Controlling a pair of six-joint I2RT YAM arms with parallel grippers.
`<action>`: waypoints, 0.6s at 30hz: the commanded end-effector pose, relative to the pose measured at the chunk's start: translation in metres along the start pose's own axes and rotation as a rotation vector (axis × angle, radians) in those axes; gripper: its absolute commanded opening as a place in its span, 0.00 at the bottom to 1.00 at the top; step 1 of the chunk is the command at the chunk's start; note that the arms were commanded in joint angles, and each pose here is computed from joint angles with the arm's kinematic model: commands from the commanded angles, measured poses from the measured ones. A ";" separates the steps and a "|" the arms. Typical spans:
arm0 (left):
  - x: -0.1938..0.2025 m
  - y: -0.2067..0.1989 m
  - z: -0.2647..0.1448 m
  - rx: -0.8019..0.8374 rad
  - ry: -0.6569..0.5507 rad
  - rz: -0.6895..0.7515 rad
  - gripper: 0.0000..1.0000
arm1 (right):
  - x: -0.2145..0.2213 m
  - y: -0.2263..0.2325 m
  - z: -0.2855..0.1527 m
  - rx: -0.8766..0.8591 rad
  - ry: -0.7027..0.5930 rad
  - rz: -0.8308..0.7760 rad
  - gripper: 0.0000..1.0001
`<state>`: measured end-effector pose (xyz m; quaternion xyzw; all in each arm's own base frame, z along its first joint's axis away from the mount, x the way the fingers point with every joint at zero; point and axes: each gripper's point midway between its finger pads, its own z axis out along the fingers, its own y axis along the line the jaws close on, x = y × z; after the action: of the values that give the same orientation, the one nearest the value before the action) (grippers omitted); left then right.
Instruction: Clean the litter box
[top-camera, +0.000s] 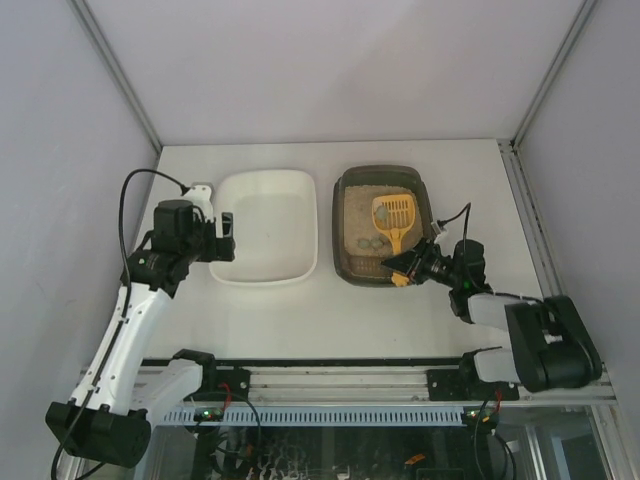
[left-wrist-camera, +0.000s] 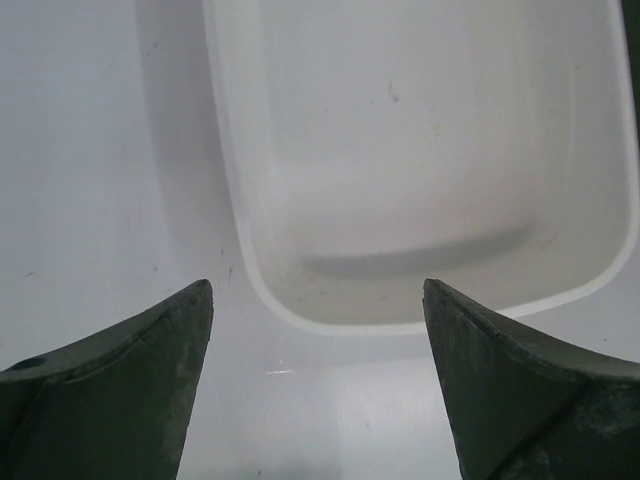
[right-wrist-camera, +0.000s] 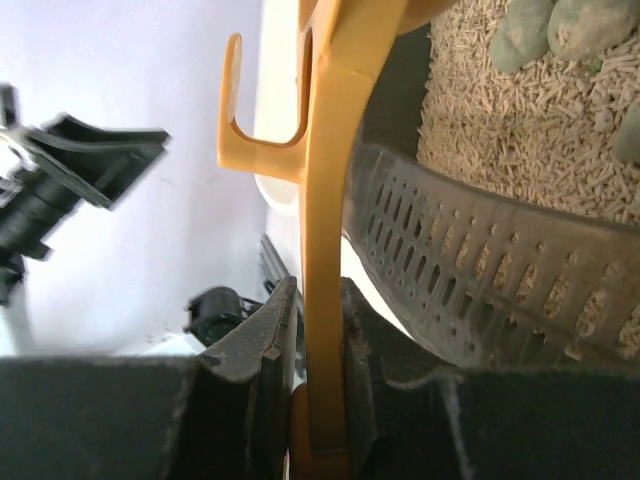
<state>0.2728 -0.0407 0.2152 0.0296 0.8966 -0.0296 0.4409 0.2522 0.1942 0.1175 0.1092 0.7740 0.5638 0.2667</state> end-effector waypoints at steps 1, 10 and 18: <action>0.015 0.014 -0.001 -0.052 0.015 0.059 0.89 | -0.020 0.052 0.001 -0.270 -0.035 0.015 0.00; 0.023 0.020 0.003 -0.086 0.026 0.043 0.88 | -0.007 0.052 0.018 -0.287 0.062 0.062 0.00; 0.025 0.019 0.005 -0.080 0.016 0.032 0.88 | 0.003 0.054 0.011 -0.217 0.080 -0.072 0.00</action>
<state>0.2595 -0.0253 0.1904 0.0329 0.9073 0.0082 0.4191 0.2557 0.2162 0.1528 0.0977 0.7097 0.6575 0.2333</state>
